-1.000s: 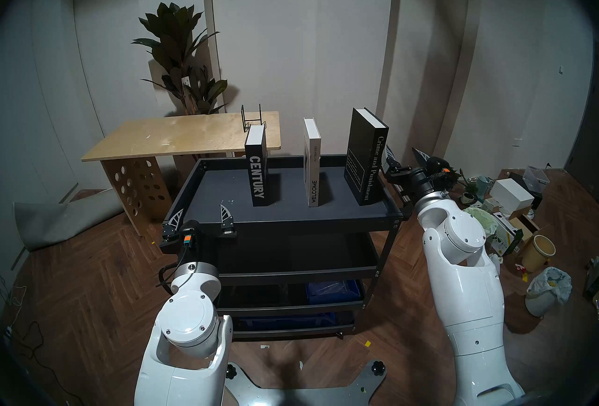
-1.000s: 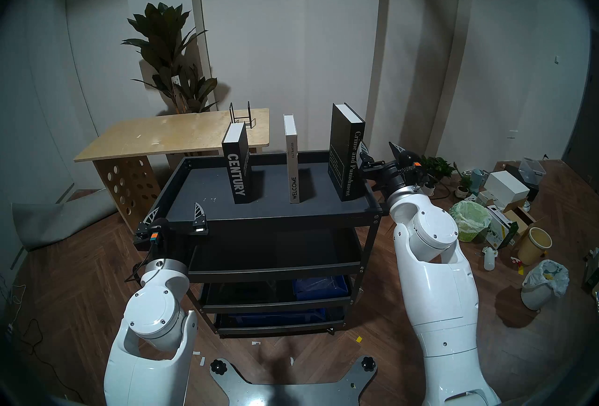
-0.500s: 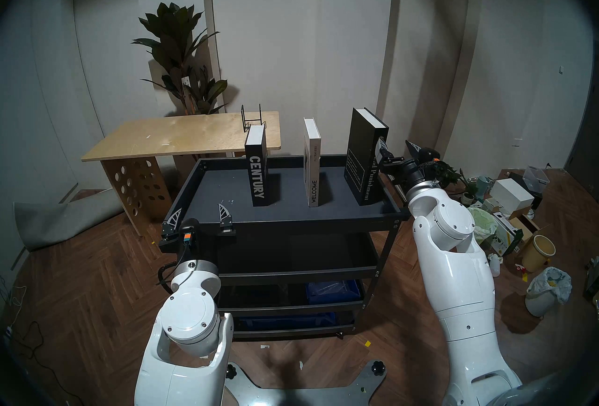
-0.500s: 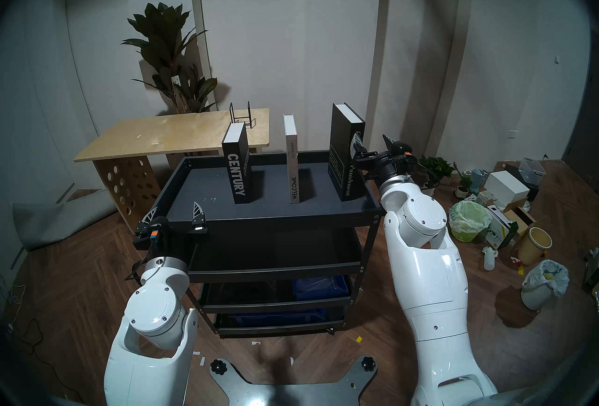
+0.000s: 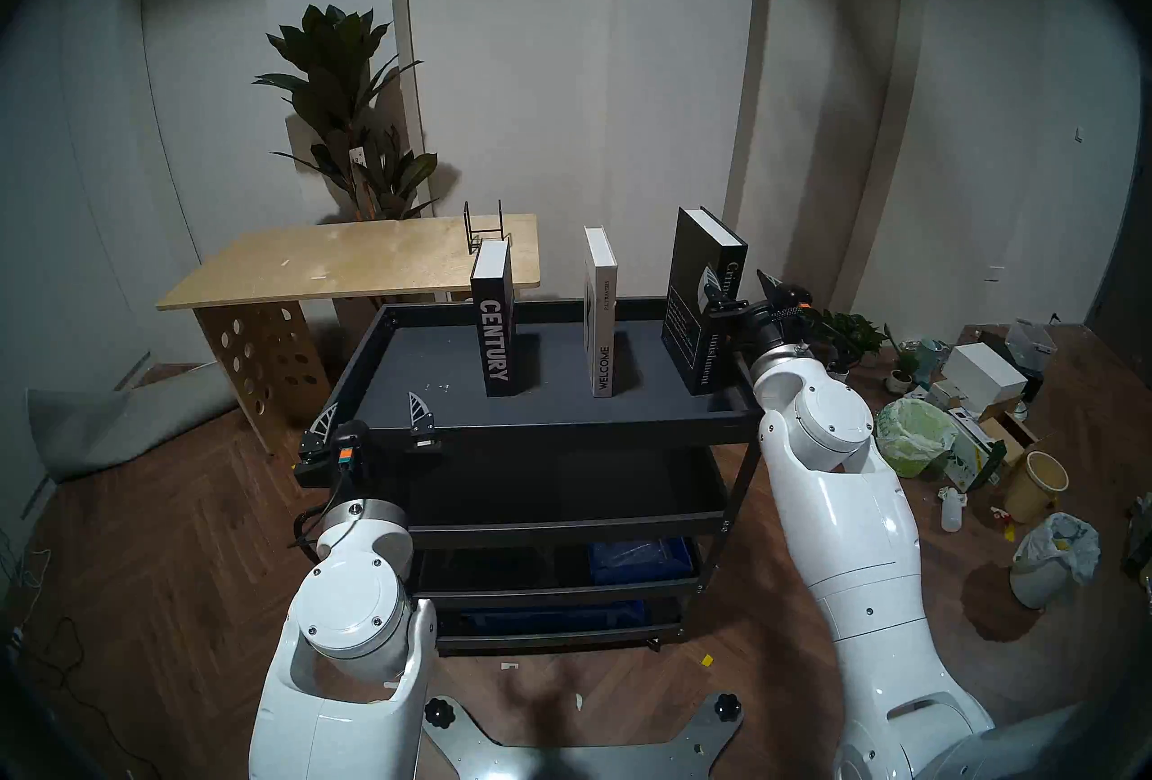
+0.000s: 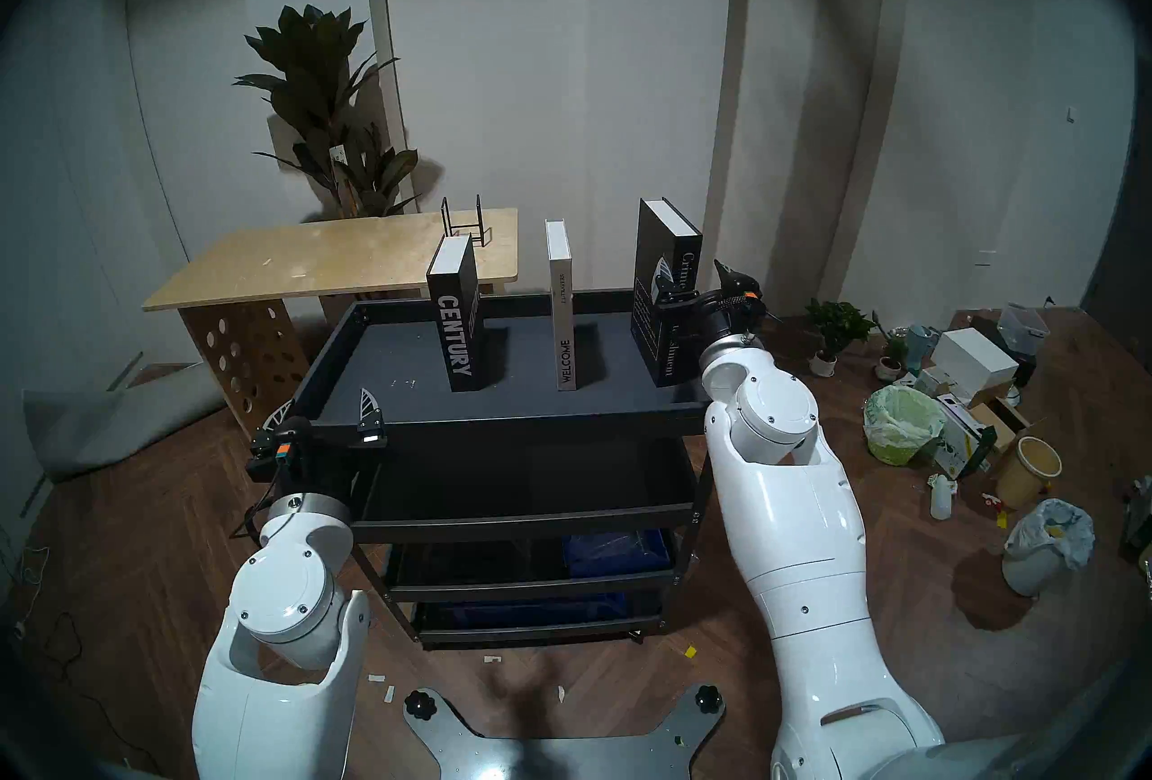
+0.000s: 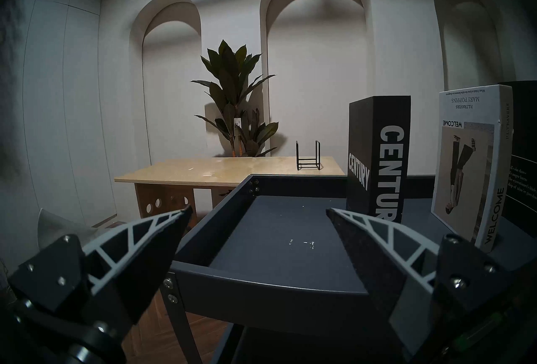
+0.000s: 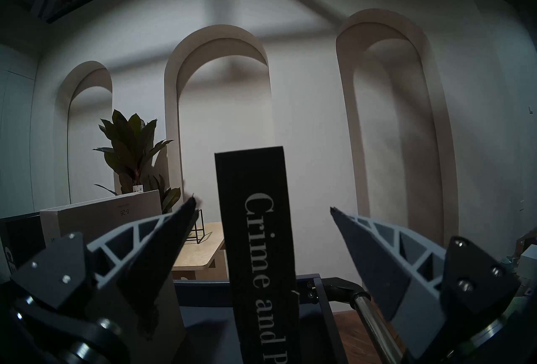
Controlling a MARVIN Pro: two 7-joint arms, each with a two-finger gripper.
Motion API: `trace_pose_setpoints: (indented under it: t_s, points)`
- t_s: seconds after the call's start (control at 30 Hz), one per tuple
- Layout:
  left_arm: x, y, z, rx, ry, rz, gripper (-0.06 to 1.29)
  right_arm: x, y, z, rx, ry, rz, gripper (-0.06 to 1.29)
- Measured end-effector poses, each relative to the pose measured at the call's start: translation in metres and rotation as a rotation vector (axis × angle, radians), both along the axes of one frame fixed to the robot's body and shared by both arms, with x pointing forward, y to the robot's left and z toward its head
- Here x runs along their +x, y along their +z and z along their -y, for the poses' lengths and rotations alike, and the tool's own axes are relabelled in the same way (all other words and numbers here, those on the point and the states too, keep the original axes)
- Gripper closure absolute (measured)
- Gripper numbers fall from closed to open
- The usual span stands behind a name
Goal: Sort the books onto the shelf by size, largest to the left
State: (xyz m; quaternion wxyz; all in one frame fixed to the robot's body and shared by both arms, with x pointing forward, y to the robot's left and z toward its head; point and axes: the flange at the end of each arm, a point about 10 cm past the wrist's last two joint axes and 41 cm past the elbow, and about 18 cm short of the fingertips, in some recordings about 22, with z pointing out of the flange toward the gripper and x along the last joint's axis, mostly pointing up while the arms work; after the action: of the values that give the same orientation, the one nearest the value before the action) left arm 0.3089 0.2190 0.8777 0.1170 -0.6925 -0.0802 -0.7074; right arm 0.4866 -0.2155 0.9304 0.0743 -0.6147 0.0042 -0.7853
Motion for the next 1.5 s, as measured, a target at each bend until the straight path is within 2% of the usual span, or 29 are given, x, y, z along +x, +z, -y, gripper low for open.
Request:
trace_pose_setpoints:
  t_s: [0.57, 0.63, 0.67, 0.7, 0.73, 0.77, 1.03, 1.2, 1.5]
  points:
    - [-0.002, -0.002, -0.005, 0.003, -0.003, -0.006, -0.01, 0.031, -0.004, -0.016, -0.013, -0.049, 0.021, 0.02]
    - [-0.002, -0.002, -0.005, 0.004, -0.002, -0.007, -0.01, 0.032, -0.002, -0.017, -0.014, -0.053, 0.027, 0.11]
    - [-0.003, -0.002, -0.005, 0.004, -0.001, -0.008, -0.01, 0.033, -0.001, -0.018, -0.015, -0.057, 0.031, 0.27]
    - [-0.003, -0.003, -0.005, 0.004, 0.0, -0.008, -0.01, 0.034, 0.0, -0.018, -0.016, -0.059, 0.034, 0.52]
    - [-0.003, -0.003, -0.005, 0.004, 0.0, -0.008, -0.01, 0.034, 0.0, -0.019, -0.018, -0.063, 0.037, 0.69]
    - [-0.003, -0.003, -0.005, 0.004, 0.0, -0.009, -0.01, 0.035, 0.001, -0.019, -0.018, -0.066, 0.038, 0.79]
    - [-0.003, -0.004, -0.003, 0.002, -0.003, -0.011, -0.01, 0.035, 0.007, -0.01, -0.011, -0.115, 0.049, 0.82]
    - [-0.002, -0.004, 0.0, -0.002, -0.012, -0.012, -0.01, 0.03, 0.028, -0.002, 0.006, -0.141, 0.099, 0.82]
    - [0.001, -0.005, 0.0, -0.001, -0.005, -0.01, -0.01, 0.024, 0.092, -0.009, 0.043, -0.142, 0.248, 0.82]
